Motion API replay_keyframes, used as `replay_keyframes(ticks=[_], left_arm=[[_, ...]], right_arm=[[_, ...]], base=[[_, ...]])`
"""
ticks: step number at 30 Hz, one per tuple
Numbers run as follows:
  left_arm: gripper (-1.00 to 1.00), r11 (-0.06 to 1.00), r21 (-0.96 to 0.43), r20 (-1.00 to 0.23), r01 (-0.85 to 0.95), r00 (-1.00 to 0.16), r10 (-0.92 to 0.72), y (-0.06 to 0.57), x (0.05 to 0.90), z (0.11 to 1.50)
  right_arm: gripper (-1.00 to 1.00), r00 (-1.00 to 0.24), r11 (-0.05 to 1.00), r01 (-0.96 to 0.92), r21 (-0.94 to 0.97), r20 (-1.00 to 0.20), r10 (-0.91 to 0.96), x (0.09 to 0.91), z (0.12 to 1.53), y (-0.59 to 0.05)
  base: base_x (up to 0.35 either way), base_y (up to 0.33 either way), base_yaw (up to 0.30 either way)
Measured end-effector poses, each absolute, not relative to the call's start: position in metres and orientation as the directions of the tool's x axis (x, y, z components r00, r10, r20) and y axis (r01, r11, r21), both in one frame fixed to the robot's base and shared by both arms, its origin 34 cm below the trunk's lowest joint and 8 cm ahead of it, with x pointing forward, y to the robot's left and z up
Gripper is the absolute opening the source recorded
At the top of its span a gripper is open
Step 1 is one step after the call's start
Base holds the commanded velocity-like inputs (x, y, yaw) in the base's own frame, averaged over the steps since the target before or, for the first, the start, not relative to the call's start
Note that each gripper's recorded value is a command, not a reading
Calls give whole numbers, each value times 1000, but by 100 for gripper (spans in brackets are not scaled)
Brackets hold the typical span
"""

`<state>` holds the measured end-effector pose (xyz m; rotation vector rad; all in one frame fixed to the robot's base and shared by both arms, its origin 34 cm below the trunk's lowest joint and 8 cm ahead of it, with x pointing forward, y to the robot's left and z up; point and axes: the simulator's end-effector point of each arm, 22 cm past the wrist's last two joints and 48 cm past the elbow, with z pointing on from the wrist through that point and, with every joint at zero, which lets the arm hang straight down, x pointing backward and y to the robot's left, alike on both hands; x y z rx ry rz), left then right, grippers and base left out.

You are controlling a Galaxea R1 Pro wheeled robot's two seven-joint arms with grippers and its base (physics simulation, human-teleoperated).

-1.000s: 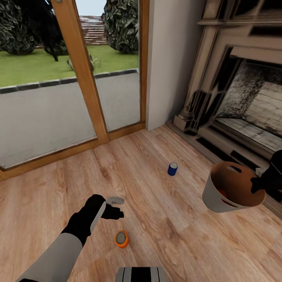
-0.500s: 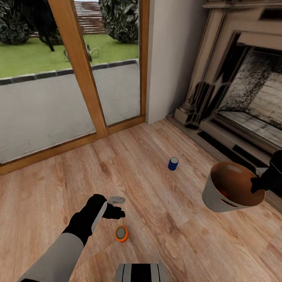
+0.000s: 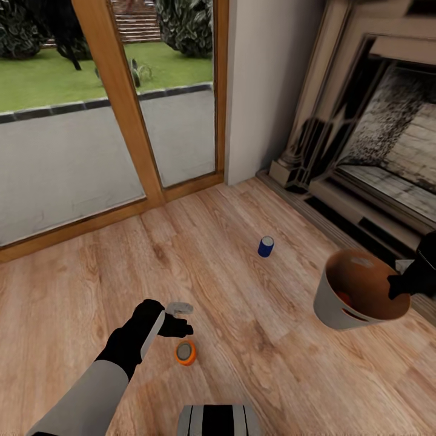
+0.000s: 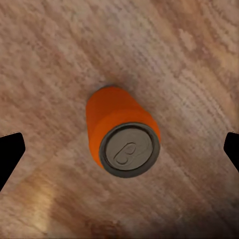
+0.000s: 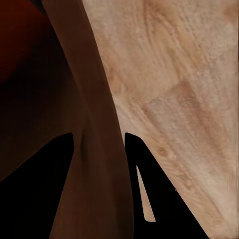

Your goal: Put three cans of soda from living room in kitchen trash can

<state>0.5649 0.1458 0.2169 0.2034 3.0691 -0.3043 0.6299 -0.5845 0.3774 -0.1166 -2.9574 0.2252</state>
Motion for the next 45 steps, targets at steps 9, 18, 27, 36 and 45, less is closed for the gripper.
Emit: replay_keyframes(ticks=[9,18,27,36,45], left_arm=[[100,972,-197,-36,131,-991,126,145,557,203],[100,971,-201,-30,130,-991,127,145,555,199],[100,972,-199,-23,128,-992,126,146,553,195],[100,972,-199,-23,128,-992,126,146,553,195],[100,972,-201,-4,125,-992,127,145,546,185]], right_arm=[[-100,-977,985,59,-161,195,90,626,361,-585],[-100,-974,985,59,-162,206,92,624,356,-586],[-100,-973,985,55,-162,214,89,623,351,-585],[-100,-980,984,48,-170,180,79,641,364,-587],[-100,-979,974,50,-222,181,92,663,386,-602]], base=[[0,0,0],[42,-26,0],[31,-23,0],[1,-1,0],[0,0,0]])
